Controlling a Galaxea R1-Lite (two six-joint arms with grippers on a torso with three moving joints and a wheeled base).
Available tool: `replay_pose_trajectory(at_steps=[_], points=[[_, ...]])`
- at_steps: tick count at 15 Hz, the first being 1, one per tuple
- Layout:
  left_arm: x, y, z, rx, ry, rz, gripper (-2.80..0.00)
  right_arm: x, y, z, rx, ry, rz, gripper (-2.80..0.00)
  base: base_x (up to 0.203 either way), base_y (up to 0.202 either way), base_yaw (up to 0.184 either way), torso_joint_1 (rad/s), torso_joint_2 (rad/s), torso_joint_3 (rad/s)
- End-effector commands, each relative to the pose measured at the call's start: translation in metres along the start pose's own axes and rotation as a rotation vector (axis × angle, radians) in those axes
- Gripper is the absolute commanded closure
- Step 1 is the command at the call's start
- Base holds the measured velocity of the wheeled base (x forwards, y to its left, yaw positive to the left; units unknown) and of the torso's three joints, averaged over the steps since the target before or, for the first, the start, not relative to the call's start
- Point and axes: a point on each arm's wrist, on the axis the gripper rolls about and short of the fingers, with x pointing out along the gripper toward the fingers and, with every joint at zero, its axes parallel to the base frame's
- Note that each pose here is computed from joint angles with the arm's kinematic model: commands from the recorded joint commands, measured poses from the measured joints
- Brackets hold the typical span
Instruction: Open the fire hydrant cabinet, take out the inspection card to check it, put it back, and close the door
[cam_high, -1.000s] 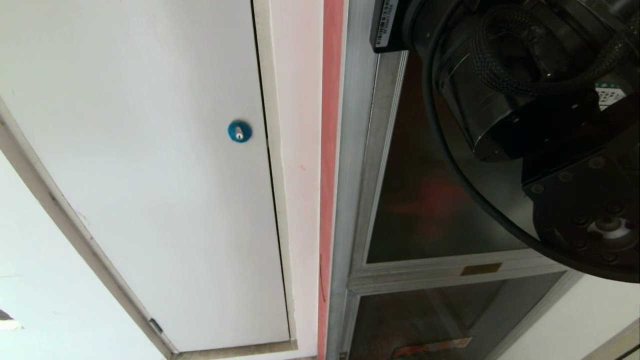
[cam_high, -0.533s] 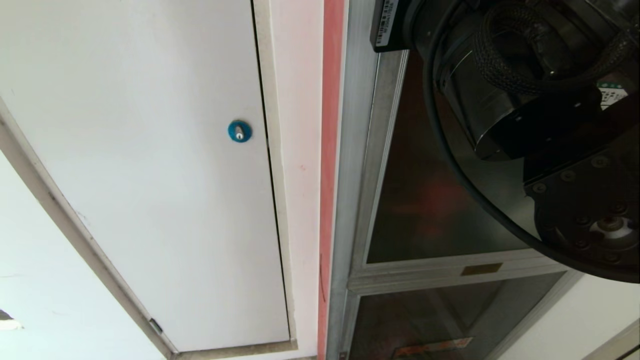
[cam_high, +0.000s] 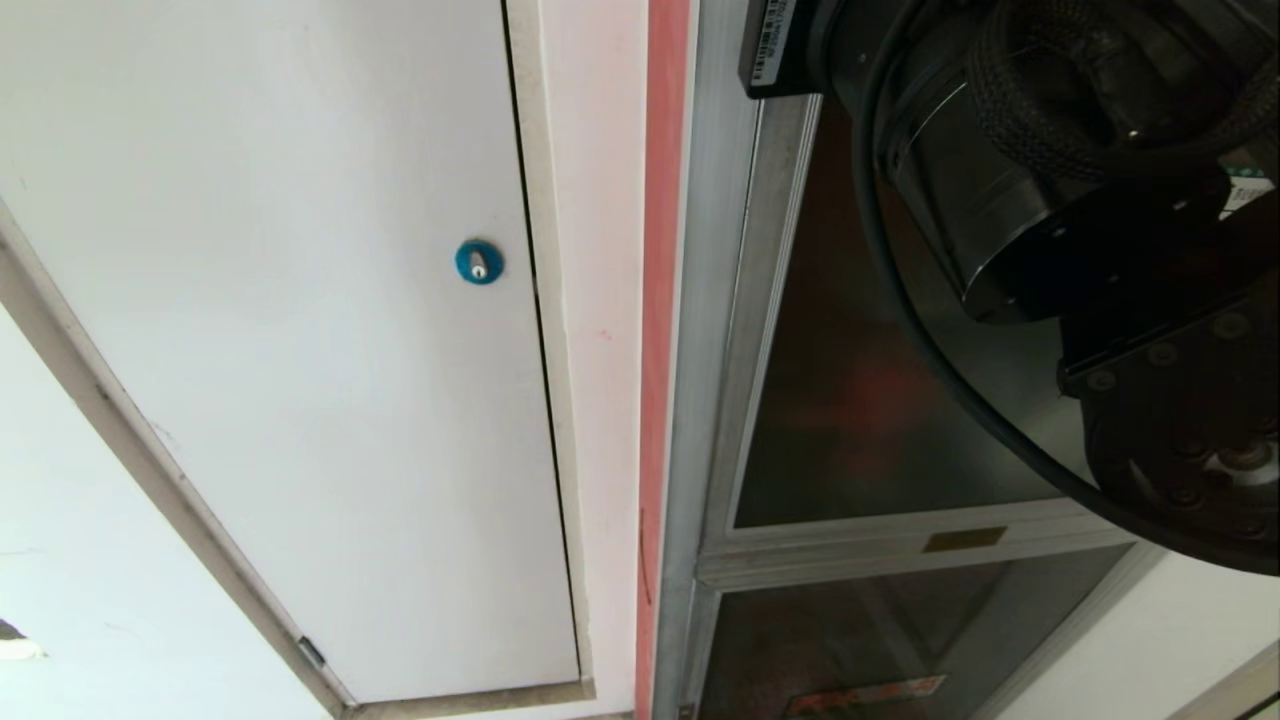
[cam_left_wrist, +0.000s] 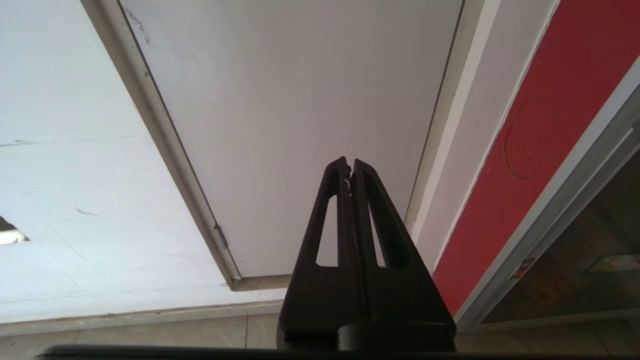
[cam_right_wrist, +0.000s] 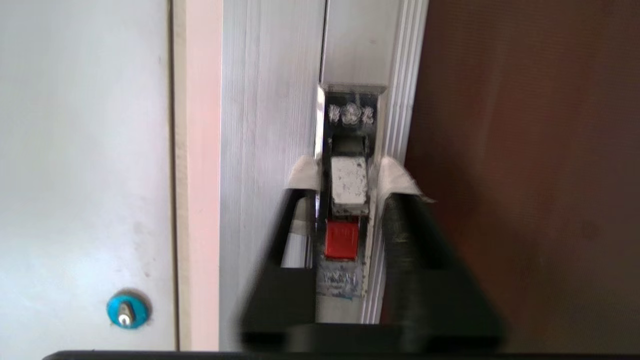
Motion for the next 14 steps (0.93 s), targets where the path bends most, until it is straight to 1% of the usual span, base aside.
replay_pose_trajectory(at_steps=[1, 11, 14], points=[[0.0, 0.0, 0.0, 0.0, 0.001, 0.0, 0.0, -0.003, -0.001, 0.007, 0.01, -0.009, -0.003, 0.0, 0.0, 0.0, 0.0, 0.0, 0.0, 0.0], [0.0, 0.0, 0.0, 0.0, 0.001, 0.0, 0.0, -0.014, -0.003, 0.019, 0.037, -0.002, 0.0, 0.0, 0.0, 0.0, 0.0, 0.0, 0.0, 0.0], [0.0, 0.0, 0.0, 0.0, 0.001, 0.0, 0.0, -0.022, -0.01, 0.025, 0.042, 0.005, 0.001, 0.0, 0.0, 0.0, 0.0, 0.0, 0.0, 0.0]])
